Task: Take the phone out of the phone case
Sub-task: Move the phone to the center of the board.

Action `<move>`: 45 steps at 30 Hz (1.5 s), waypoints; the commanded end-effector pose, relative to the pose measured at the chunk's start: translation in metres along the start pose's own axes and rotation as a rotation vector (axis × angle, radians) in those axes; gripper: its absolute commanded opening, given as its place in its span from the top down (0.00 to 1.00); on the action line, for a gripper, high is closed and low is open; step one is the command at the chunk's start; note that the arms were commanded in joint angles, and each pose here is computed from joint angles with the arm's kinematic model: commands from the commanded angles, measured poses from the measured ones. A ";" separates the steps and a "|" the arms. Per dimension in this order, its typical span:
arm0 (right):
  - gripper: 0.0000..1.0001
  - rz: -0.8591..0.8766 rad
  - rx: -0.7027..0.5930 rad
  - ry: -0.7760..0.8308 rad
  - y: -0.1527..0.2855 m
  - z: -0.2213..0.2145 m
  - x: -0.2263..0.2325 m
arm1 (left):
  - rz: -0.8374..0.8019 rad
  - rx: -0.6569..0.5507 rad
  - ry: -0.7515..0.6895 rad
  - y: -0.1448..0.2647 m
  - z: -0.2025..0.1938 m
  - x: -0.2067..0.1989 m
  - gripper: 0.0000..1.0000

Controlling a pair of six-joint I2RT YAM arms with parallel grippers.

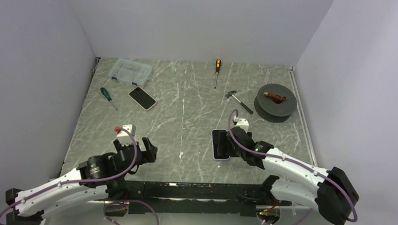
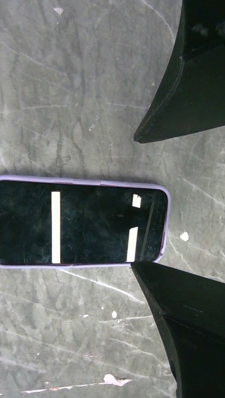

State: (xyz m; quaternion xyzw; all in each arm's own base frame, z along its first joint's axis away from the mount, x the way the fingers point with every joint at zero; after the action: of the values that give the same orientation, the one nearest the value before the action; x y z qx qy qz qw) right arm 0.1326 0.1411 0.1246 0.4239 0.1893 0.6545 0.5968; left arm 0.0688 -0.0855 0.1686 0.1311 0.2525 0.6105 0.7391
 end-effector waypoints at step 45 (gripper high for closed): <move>0.03 -0.192 0.085 0.127 -0.046 -0.008 0.035 | -0.072 0.123 -0.005 0.001 0.007 -0.026 0.02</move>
State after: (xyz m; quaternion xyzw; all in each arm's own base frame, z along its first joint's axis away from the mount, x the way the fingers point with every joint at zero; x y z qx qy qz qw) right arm 0.1539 0.1851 0.0982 0.4013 0.2863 0.6143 0.6161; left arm 0.0673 -0.1064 0.1704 0.1810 0.2856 0.5712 0.7479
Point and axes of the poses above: each gripper's point midway between its finger pads, its own y axis back along the fingers, its own x axis along the line the jaws close on, z = x × y, the point moved 10 cm from there along y, back along the fingers, and after that the axes turned 12 degrees about -y, right-handed, at the moved point
